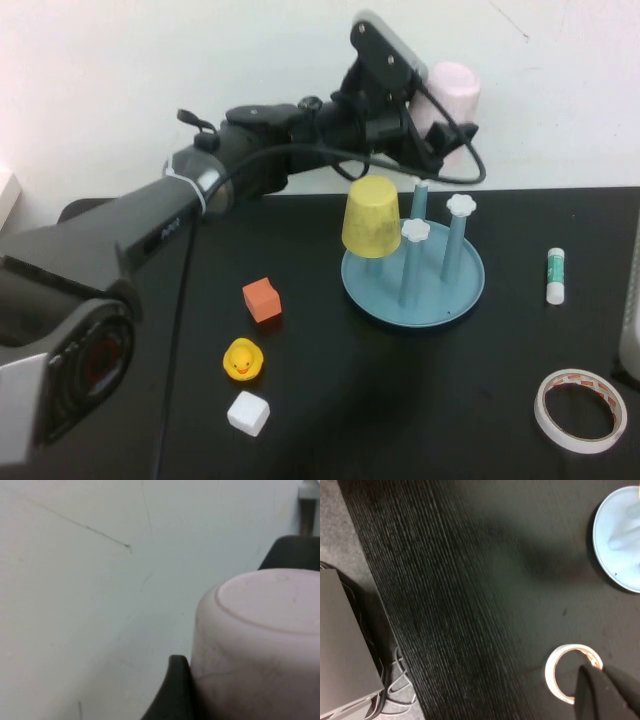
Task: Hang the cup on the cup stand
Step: Place the cup on the cup holder
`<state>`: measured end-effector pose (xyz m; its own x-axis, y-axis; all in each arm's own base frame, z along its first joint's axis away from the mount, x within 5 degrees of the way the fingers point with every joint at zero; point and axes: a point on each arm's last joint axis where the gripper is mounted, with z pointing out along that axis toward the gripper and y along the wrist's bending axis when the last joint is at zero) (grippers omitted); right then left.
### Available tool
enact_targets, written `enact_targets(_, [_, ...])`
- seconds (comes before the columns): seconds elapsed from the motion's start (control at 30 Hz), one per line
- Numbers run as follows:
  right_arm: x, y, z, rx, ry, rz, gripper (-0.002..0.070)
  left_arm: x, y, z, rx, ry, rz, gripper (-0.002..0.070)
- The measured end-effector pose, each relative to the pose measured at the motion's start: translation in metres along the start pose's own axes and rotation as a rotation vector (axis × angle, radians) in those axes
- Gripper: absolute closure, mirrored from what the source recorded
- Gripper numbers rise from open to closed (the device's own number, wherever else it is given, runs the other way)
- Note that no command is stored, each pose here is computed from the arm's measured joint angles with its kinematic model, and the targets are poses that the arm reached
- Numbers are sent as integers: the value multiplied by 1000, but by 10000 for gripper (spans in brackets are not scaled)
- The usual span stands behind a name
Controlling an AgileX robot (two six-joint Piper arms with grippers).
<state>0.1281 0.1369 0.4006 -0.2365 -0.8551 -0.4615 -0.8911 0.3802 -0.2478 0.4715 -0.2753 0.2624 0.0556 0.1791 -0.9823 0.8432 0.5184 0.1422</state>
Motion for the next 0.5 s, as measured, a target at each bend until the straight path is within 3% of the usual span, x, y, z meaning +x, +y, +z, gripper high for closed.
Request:
enact_targets(0.17, [0,0,0,0,0,0,676,24,-4,11,60,12,22,66])
enact_targets(0.4, [0,0,0,0,0,0,676,31,-7,14,90,6,72,66])
enact_targets(0.5, [0,0,0,0,0,0,676,31,-8,13,130,-7,20,66])
